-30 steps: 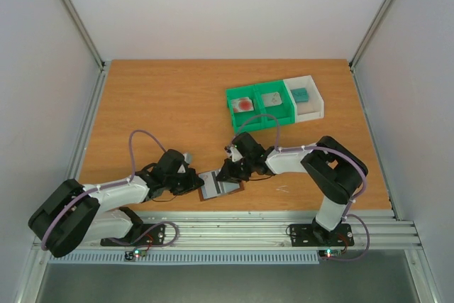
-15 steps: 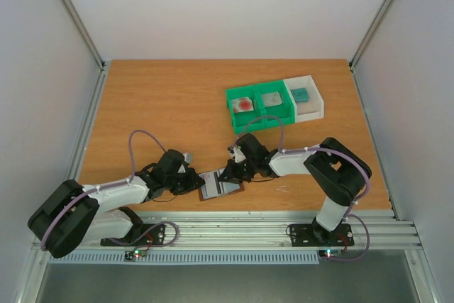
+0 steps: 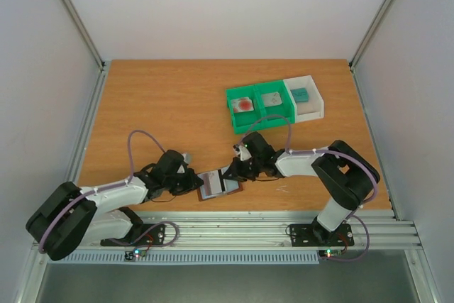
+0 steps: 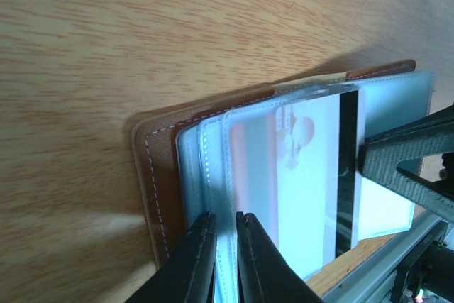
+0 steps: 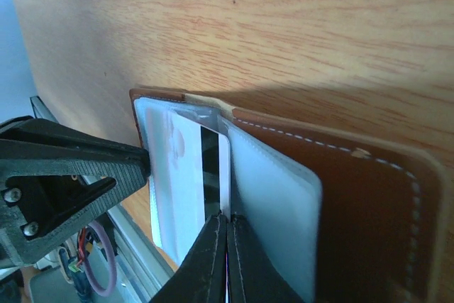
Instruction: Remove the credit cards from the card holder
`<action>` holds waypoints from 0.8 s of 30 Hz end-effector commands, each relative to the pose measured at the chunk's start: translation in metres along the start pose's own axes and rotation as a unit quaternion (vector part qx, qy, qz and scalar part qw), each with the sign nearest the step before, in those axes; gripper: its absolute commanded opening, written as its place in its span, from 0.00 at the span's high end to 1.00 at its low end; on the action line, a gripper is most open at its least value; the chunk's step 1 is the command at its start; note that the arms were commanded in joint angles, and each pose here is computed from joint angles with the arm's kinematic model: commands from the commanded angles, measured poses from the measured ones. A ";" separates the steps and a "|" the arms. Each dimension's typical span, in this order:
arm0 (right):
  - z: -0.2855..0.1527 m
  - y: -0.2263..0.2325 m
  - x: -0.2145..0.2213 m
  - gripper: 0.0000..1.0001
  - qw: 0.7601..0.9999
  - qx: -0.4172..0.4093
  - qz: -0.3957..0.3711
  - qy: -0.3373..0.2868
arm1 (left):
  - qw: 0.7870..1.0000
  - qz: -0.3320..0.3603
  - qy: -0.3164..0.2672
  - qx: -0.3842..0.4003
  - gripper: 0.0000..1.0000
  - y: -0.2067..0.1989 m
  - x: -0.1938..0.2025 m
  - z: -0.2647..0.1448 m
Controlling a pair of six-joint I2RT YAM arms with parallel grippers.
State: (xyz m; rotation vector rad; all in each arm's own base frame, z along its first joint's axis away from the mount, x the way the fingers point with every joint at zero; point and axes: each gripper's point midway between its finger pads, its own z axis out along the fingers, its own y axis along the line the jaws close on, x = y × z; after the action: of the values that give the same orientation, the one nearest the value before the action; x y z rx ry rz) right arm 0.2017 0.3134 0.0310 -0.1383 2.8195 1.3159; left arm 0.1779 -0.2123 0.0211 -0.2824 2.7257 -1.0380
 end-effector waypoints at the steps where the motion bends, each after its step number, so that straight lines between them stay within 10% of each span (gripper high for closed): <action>1: -0.012 -0.003 -0.007 0.99 1.000 0.003 0.014 -0.019 | 0.999 -0.006 0.007 -0.052 0.88 0.029 0.011 -0.002; 24: -0.065 0.042 -0.009 0.99 0.995 0.007 0.098 -0.030 | 0.992 0.101 -0.067 0.046 0.59 -0.060 -0.024 -0.059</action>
State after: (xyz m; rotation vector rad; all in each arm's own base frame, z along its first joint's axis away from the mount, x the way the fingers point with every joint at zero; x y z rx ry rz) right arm 0.2050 0.2927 0.0840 0.0450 2.8282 1.3042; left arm 0.1842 -0.2082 0.0856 -0.1605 2.5864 -1.0453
